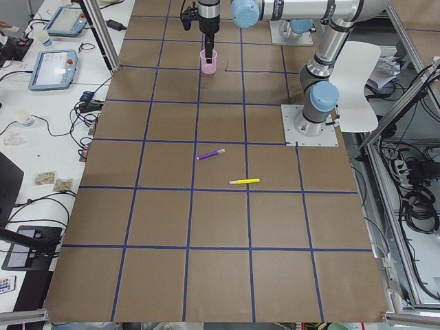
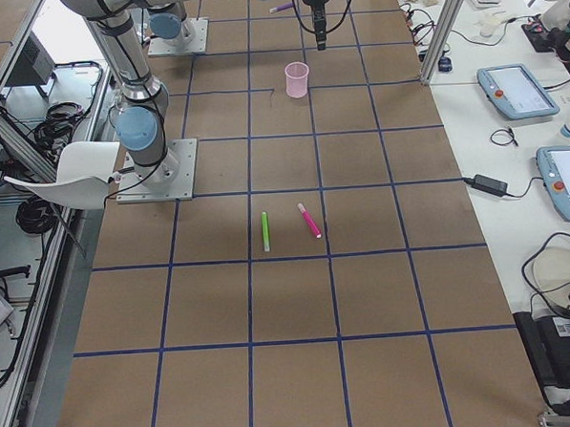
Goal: Insert purple and pink pens into pink cup
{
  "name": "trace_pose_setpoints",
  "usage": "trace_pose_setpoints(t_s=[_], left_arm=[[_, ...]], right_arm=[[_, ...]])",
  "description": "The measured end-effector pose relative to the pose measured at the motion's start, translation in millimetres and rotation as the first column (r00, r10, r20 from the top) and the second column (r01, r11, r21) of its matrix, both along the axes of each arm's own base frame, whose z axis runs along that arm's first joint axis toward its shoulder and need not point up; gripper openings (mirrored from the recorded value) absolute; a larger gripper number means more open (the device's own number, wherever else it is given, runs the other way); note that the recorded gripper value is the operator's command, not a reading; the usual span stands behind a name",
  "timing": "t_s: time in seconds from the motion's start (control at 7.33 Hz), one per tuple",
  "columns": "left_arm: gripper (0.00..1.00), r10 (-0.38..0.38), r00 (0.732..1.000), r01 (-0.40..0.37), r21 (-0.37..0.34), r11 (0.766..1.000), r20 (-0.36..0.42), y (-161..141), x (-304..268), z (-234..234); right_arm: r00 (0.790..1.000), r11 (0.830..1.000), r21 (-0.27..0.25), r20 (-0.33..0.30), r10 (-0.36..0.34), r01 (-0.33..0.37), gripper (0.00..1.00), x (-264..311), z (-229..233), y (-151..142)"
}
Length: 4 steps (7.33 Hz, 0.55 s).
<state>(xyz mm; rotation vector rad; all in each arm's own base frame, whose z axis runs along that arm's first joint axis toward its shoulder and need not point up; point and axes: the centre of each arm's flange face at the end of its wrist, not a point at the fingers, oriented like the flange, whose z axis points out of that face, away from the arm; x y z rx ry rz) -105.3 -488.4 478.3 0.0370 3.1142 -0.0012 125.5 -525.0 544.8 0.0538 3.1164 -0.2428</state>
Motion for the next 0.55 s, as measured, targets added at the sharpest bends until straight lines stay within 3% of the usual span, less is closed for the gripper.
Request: trace_pose_setpoints(t_s=[0.55], left_arm=[[1.00, -0.002, 1.000, 0.002, 0.000, 1.000, 0.001, 0.2, 0.1, 0.1]], right_arm=[[1.000, 1.000, 0.001, -0.001, 0.005, -0.005, 1.00, 0.0, -0.5, 0.5]])
